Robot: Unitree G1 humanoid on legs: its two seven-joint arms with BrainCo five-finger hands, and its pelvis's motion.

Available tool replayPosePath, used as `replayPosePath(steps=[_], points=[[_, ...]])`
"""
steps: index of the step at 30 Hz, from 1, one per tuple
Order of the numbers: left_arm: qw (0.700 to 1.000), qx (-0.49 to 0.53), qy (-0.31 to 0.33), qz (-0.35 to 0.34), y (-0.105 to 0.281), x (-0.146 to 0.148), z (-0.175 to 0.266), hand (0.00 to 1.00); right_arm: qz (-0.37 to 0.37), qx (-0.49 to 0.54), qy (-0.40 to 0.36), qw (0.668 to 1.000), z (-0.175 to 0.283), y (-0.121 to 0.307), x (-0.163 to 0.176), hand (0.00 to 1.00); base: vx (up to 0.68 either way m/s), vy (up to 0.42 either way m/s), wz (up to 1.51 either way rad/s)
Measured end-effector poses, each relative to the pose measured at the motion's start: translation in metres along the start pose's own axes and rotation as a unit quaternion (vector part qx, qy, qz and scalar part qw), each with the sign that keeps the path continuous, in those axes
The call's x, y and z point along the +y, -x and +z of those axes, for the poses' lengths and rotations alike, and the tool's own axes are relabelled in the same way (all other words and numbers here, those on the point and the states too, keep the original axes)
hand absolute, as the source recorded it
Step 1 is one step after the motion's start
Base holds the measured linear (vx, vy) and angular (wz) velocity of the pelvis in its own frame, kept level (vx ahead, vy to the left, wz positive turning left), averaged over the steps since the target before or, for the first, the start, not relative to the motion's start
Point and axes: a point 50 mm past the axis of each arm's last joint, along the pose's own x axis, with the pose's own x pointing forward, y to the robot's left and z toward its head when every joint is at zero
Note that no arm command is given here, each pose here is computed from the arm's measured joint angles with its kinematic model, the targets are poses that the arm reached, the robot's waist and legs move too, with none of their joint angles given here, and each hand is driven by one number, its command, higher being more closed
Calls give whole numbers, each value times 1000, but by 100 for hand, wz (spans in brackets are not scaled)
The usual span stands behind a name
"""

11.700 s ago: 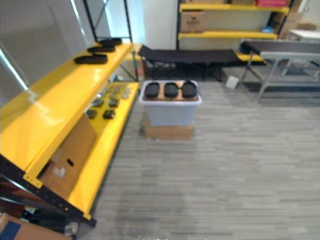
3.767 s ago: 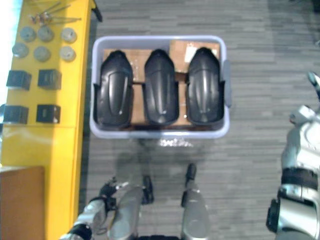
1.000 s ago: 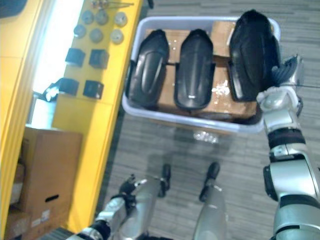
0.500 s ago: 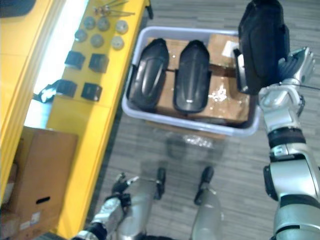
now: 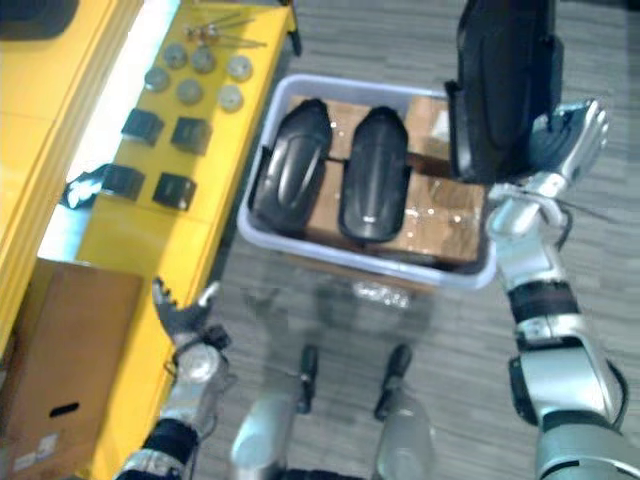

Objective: Walk over and take plastic housings, then place them on the shelf

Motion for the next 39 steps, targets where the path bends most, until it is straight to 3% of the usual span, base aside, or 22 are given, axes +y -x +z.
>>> replayPosePath(steps=[7,10,14,18,24,31,39], points=[[995,-100,9,-15,-7,-3,43,0,34,6,-33,999,-5,53,11,100,86,12,-7],[988,-135,22,-66,-1,-12,59,0,41,-7,-37,998,-3,64,11,100,42,20,-6],[960,-147,72,-227,19,-37,75,0,42,-44,-58,997,11,73,11,100,-8,6,-5],[905,-99,142,-389,47,-66,82,0,40,-79,-86,992,26,79,11,100,-47,10,-11],[828,16,203,-523,71,-99,82,0,42,-141,-135,980,55,89,12,100,-54,9,-17],[808,54,175,-560,72,-116,79,0,62,-191,-169,965,74,96,12,100,-6,15,-7],[816,97,145,-552,67,-122,66,0,108,-197,-180,958,81,108,21,100,-16,12,-2]])
